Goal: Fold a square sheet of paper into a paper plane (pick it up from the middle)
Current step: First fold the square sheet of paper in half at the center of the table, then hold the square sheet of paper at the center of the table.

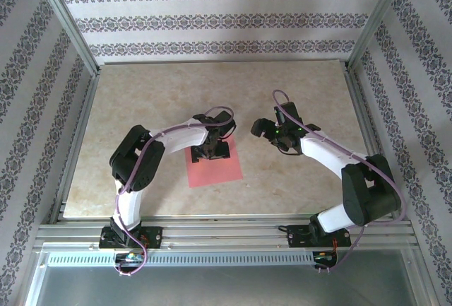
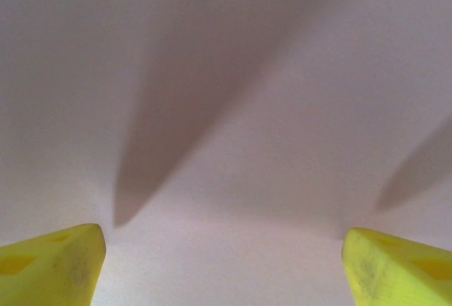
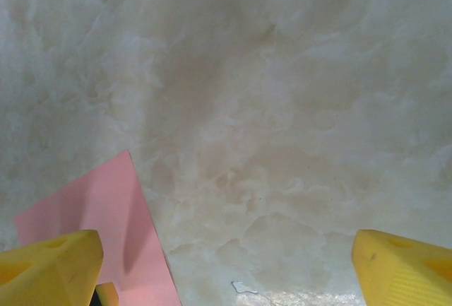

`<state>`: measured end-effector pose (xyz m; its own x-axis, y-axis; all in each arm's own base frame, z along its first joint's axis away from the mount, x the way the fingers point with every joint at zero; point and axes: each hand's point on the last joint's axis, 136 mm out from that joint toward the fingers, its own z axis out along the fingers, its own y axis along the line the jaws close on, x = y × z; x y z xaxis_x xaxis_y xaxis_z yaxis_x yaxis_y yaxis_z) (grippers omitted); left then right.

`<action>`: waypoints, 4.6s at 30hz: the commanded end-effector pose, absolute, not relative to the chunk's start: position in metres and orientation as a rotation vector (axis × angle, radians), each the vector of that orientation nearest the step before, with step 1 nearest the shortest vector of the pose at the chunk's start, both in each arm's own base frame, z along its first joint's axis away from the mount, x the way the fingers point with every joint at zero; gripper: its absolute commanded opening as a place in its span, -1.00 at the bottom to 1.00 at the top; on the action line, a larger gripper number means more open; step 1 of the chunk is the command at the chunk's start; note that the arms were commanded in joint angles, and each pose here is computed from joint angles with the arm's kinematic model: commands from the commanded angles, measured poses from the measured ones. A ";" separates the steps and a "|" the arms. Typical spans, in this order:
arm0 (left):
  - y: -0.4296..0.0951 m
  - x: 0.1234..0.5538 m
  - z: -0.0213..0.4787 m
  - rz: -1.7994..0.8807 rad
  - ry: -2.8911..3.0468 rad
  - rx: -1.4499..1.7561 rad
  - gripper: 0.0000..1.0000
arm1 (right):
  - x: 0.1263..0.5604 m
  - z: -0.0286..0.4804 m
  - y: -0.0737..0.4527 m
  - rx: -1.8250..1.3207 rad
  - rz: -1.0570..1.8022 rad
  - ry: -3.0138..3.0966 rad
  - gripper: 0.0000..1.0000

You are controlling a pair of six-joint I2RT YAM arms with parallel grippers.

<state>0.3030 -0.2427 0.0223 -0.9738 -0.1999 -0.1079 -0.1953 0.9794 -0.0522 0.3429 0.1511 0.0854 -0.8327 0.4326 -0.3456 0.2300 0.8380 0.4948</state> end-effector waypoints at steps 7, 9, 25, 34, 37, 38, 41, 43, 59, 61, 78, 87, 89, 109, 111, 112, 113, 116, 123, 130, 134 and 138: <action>-0.237 0.290 0.008 0.049 3.070 -0.283 0.63 | 0.339 0.075 0.153 0.495 0.622 2.593 0.80; -0.237 0.287 0.003 0.054 3.083 -0.284 0.58 | 0.339 0.075 0.153 0.496 0.624 2.591 0.80; -0.223 0.274 -0.017 0.077 3.085 -0.318 0.37 | 0.340 0.074 0.156 0.528 0.630 2.591 0.78; -0.246 0.298 0.041 -0.207 2.948 -0.207 -0.13 | 0.343 0.079 0.158 0.530 0.652 2.570 0.78; -0.267 0.306 0.068 -0.505 2.862 -0.133 -0.24 | 0.347 0.088 0.160 0.506 0.719 2.530 0.78; -0.278 0.309 0.079 -0.639 2.816 -0.083 -0.25 | 0.349 0.092 0.161 0.491 0.757 2.511 0.78; -0.299 0.316 0.110 -0.996 2.660 0.020 -0.27 | 0.353 0.106 0.168 0.422 0.869 2.458 0.79; -0.303 0.321 0.122 -1.129 2.585 0.041 -0.27 | 0.353 0.115 0.175 0.354 0.945 2.432 0.79; -0.283 0.352 0.060 -1.316 2.608 -0.216 -0.33 | 0.320 0.085 0.242 0.123 1.215 2.556 0.04; -0.279 0.351 0.052 -1.277 2.631 -0.235 -0.33 | 0.319 0.074 0.252 0.126 1.212 2.595 -0.10; -0.253 0.342 0.041 -1.055 2.728 -0.284 -0.10 | 0.313 0.009 0.266 0.231 1.038 2.801 -0.55; -0.240 0.327 0.052 -0.808 2.809 -0.246 0.21 | 0.315 0.015 0.276 0.197 1.103 2.775 -0.54; -0.242 0.327 0.050 -0.738 2.830 -0.222 0.25 | 0.316 0.016 0.276 0.195 1.111 2.770 -0.54; -0.240 0.337 0.037 -0.538 2.899 -0.131 0.02 | 0.326 0.078 0.245 0.141 1.188 2.520 -0.20; -0.239 0.337 0.039 -0.580 2.888 -0.144 0.00 | 0.327 0.074 0.238 0.160 1.166 2.527 -0.19; -0.237 0.337 0.039 -0.585 2.884 -0.150 0.00 | 0.326 0.071 0.237 0.168 1.159 2.535 -0.19; -0.233 0.337 0.040 -0.585 2.881 -0.159 0.00 | 0.326 0.069 0.236 0.174 1.156 2.542 -0.19; -0.227 0.335 0.040 -0.585 2.883 -0.151 0.06 | 0.325 0.061 0.238 0.189 1.155 2.563 -0.19; -0.212 0.335 0.040 -0.510 2.883 -0.161 0.09 | 0.326 0.057 0.246 0.183 1.155 2.576 -0.19; -0.214 0.337 0.033 -0.503 2.902 -0.166 -0.02 | 0.326 0.053 0.250 0.191 1.149 2.594 -0.20; -0.213 0.338 0.034 -0.491 2.898 -0.174 -0.04 | 0.324 0.045 0.255 0.183 1.133 2.647 -0.21; -0.211 0.339 0.037 -0.486 2.891 -0.181 -0.04 | 0.322 0.040 0.266 0.152 1.155 2.673 -0.13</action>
